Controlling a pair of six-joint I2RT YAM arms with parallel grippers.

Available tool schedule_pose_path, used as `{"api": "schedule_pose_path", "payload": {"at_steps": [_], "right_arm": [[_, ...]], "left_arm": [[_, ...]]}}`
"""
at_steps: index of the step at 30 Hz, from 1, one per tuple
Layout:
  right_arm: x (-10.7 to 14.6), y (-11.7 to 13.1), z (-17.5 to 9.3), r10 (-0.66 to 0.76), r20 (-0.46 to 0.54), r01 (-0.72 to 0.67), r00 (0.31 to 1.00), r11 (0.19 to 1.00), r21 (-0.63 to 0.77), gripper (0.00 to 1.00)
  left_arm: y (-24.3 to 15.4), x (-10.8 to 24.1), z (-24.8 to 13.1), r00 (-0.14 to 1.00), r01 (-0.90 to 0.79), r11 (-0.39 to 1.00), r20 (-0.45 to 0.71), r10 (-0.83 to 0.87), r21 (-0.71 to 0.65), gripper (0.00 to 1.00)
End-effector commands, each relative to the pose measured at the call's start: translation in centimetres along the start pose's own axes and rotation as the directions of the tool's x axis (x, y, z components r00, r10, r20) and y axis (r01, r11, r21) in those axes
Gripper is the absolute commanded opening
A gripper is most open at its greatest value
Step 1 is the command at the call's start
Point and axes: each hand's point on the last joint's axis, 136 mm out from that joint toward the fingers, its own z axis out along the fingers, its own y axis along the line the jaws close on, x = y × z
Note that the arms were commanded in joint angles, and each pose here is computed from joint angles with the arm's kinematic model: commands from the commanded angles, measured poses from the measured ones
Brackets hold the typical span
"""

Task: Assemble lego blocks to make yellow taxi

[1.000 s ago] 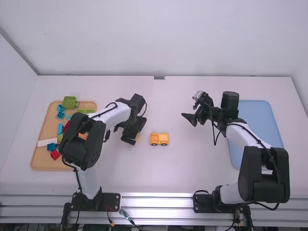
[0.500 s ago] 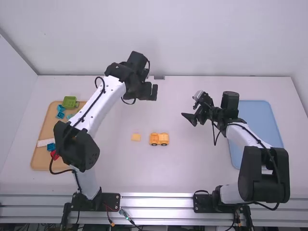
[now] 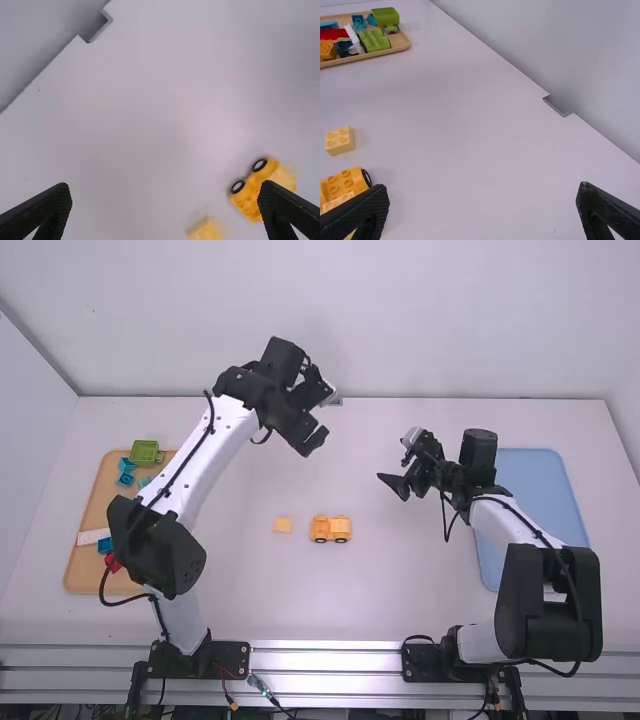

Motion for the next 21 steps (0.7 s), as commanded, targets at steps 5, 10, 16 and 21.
{"api": "schedule_pose_path", "payload": {"at_steps": [5,10,16,21], "right_arm": [[-0.7,0.4,-0.3,-0.041,0.014,0.041,0.999,0.999,-0.001,0.99],[-1.0,0.1,-0.3,-0.048,0.026,0.048,0.999,0.999,0.007,0.99],[-1.2,0.0,-0.3,-0.063,0.033,0.063,0.997,0.998,0.013,0.99],[-1.2,0.0,-0.3,-0.063,0.033,0.063,0.997,0.998,0.013,0.99]], "left_arm": [[-2.8,2.7,-0.8,0.818,-0.572,0.800,0.051,0.573,0.180,0.99],[-4.6,5.1,-1.2,0.719,-0.693,0.648,0.240,0.653,0.315,0.99],[-4.4,7.1,-0.6,0.675,-0.726,0.607,0.504,0.539,0.323,0.99],[-3.2,10.3,2.1,0.699,-0.694,0.645,0.514,0.497,0.320,0.99]]}}
